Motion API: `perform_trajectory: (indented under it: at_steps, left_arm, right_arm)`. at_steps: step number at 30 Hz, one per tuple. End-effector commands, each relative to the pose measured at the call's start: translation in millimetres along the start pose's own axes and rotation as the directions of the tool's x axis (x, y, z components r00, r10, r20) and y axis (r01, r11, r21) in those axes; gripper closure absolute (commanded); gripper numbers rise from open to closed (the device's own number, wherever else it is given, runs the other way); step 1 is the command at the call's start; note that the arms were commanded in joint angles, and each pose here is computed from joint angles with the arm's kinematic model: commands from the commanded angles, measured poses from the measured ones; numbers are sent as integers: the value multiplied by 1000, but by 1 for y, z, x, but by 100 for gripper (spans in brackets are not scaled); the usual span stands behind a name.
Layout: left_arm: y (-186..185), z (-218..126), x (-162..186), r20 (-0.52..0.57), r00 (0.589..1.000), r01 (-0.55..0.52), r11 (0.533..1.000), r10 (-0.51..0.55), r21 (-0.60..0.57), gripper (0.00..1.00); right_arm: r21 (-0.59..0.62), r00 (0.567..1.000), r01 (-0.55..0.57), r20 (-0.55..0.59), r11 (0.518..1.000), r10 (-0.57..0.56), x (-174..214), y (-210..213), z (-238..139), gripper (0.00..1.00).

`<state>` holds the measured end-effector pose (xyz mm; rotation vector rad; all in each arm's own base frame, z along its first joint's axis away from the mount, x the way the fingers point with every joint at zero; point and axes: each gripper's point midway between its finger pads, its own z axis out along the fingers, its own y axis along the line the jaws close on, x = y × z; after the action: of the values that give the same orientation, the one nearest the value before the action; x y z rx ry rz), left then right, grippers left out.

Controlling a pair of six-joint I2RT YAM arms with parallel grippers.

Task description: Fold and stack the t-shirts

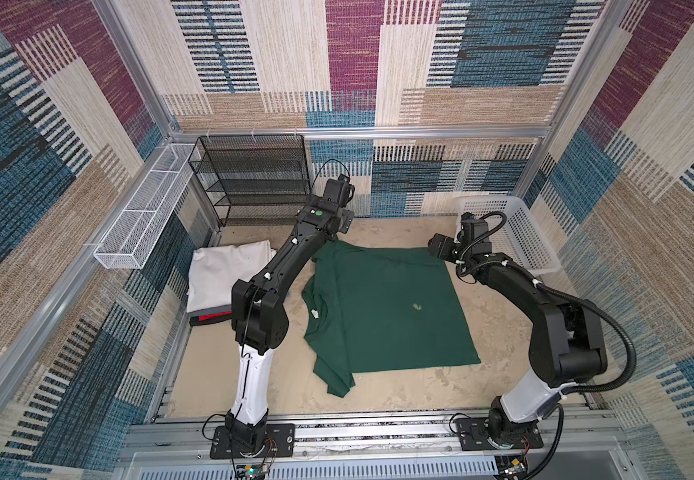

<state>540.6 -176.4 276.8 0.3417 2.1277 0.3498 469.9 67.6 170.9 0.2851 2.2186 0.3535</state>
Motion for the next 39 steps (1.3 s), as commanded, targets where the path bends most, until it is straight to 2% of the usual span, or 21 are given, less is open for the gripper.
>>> perform_trajectory:
  at_steps: [1,5,11,13,14,17,20,24,30,33,36,39]
  left_arm:
    - [-1,-36,33,-52,988,145,989,-144,19,1]
    - [-20,-64,108,-159,965,226,968,-208,109,2]
    - [-29,-83,221,-346,907,290,952,-239,102,6]
    - [-27,-82,246,-384,890,291,954,-244,69,7]
    - [-29,-82,257,-407,880,295,953,-244,65,11]
    - [-44,-80,280,-469,848,326,941,-246,96,17]
    - [-50,-77,303,-534,808,337,939,-249,71,23]
    - [-52,-68,329,-561,785,344,938,-262,43,25]
    - [-62,-61,353,-607,749,367,929,-266,45,33]
    - [-67,-60,360,-627,731,381,923,-269,48,43]
    - [-72,-59,366,-632,721,405,913,-283,53,62]
    - [-71,-59,374,-646,711,396,918,-279,39,73]
  right_arm:
    - [-67,999,-23,-31,998,21,18,6,-15,1]
    - [-68,994,-39,-102,997,32,58,-4,-24,1]
    - [-21,981,-52,-190,998,47,105,-25,-19,2]
    - [-4,978,-50,-202,999,48,112,-30,-18,1]
    - [4,978,-47,-205,999,47,115,-32,-17,2]
    - [30,973,-43,-224,999,48,127,-41,-11,2]
    - [60,963,-30,-264,998,45,136,-48,-1,1]
    - [87,961,-15,-275,996,39,142,-55,4,2]
    - [124,948,7,-318,992,33,153,-64,13,2]
    - [130,946,3,-321,992,39,157,-66,14,2]
    - [132,944,-1,-327,991,44,160,-67,16,2]
    - [137,940,5,-338,990,42,163,-69,17,2]
